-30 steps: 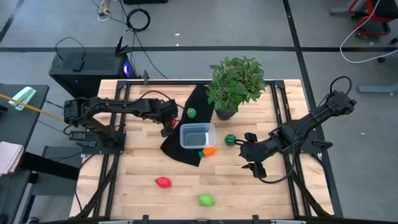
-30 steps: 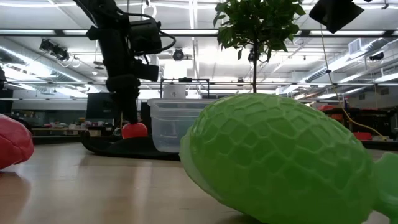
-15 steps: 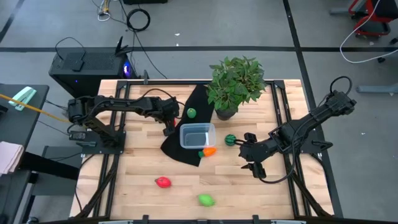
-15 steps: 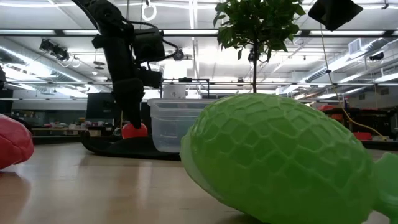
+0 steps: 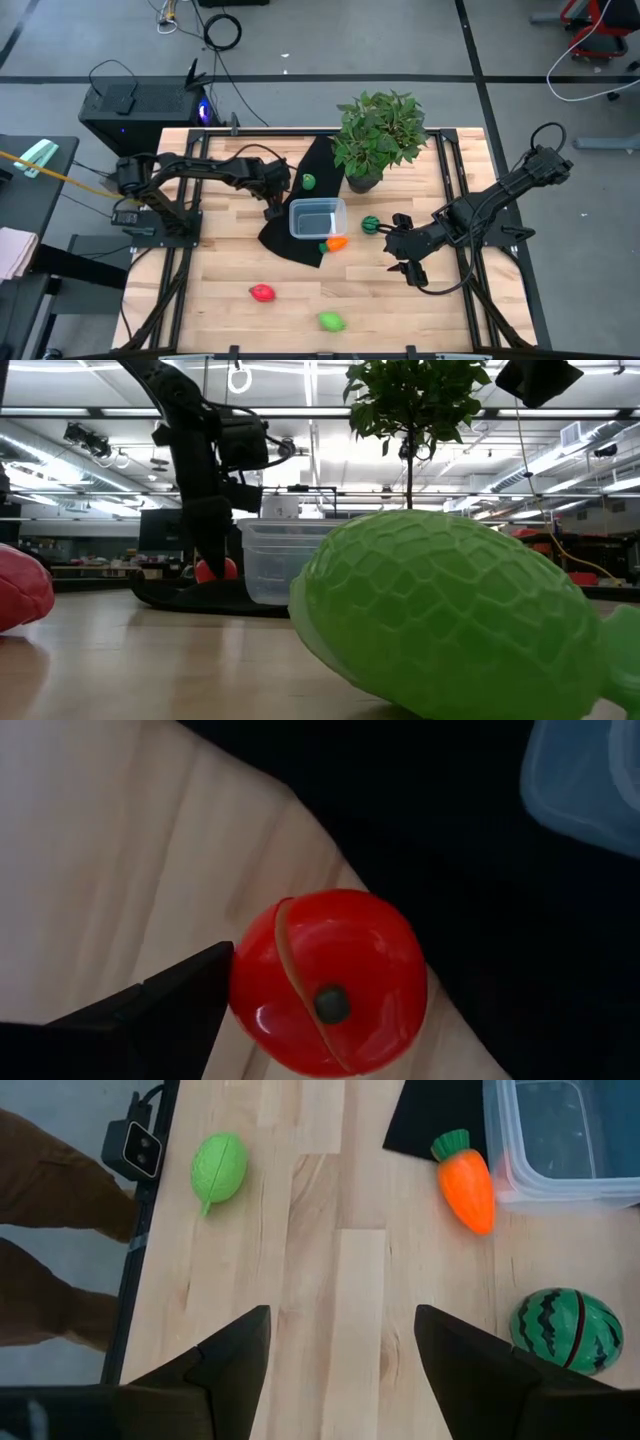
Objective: Pick and placing Produce into tupperware
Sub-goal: Put the red apple into the bin
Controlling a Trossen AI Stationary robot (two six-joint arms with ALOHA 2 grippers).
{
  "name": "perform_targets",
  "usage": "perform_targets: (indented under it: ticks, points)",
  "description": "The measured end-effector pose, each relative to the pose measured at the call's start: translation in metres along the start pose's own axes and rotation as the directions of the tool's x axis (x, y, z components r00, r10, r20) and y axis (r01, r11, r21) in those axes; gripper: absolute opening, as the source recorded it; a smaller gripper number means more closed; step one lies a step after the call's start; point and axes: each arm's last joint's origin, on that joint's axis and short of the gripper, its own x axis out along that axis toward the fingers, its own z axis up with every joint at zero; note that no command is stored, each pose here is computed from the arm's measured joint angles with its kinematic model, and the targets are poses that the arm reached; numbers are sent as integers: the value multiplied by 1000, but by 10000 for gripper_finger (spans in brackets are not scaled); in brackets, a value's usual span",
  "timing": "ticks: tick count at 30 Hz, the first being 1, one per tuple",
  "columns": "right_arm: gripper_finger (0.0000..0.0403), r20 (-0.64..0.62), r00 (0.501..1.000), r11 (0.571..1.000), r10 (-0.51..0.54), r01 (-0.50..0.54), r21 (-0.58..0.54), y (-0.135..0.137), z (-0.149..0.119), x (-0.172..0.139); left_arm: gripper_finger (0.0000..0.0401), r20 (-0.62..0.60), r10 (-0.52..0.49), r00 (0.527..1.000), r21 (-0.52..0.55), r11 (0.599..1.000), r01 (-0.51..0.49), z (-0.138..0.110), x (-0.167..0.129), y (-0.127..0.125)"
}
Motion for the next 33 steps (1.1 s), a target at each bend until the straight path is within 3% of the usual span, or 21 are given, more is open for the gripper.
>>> perform_targets:
  ticks: [17,33]
  points:
    - [254,1,1000,1000,-3,3,-1,0,0,0,398,-9,0,1000,-1,1000,0,0,3,0]
    - [240,2,1000,1000,-3,3,-2,0,0,0,299,-4,0,1000,-2,1000,0,0,3,0]
